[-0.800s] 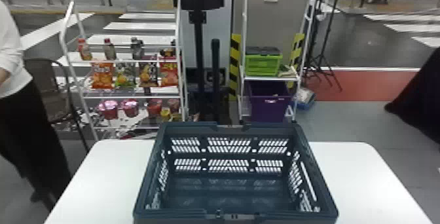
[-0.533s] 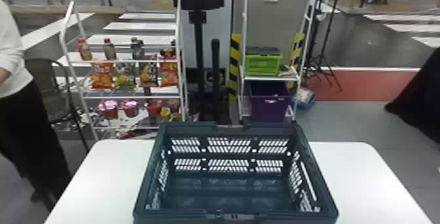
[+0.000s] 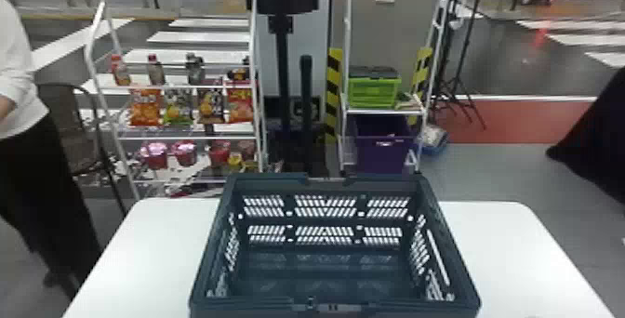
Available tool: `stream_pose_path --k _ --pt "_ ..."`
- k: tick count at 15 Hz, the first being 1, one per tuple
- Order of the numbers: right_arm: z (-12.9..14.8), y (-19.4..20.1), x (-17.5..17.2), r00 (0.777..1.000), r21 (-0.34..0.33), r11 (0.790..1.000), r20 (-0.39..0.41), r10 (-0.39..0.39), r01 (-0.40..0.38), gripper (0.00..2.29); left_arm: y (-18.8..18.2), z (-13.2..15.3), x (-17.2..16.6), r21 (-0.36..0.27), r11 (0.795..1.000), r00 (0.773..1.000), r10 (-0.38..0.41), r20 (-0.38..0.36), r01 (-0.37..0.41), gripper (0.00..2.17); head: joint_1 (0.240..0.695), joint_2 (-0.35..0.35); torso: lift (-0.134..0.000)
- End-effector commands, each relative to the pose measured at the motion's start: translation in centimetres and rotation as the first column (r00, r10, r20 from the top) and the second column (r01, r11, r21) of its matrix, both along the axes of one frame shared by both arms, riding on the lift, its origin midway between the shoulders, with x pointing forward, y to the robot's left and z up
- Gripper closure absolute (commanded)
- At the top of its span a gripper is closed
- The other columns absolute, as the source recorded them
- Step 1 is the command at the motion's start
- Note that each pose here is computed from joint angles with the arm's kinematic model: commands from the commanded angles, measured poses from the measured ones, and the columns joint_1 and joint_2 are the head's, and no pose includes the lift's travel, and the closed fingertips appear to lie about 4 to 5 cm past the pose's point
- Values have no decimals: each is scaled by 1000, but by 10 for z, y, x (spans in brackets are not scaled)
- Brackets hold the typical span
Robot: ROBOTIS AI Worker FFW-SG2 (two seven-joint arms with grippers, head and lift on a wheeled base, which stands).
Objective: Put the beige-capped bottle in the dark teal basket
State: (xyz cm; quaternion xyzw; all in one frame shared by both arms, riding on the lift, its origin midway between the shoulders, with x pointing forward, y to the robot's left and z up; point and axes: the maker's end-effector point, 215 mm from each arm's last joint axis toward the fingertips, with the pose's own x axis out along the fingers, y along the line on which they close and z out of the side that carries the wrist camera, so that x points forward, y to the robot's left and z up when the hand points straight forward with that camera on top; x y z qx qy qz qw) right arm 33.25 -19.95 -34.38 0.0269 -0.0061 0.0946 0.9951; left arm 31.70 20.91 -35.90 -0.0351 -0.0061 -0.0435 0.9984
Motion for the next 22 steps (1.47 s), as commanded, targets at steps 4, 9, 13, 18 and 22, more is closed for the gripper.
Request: stream_pose_path --k 4,9,13,18,22 --pt "39 6 24 1000 -10 1000 19 15 -15 2287 0 0 0 -1 1000 1000 0 0 0 157 499 0 0" --pt "46 18 69 995 -53 998 -97 37 -42 2287 0 1 -1 -1 1000 1000 -1 1 1 157 499 0 0" --pt "37 28 110 969 -86 994 -243 43 -66 2287 0 3 -2 -3 1000 1000 -2 7 2 157 499 0 0" --pt "16 58 146 886 -152 979 -461 52 -136 2287 0 3 -3 -4 1000 1000 0 6 0 157 499 0 0" --pt "4 94 171 826 -186 959 -559 76 -214 2287 0 3 -4 -4 1000 1000 2 4 -2 157 499 0 0"
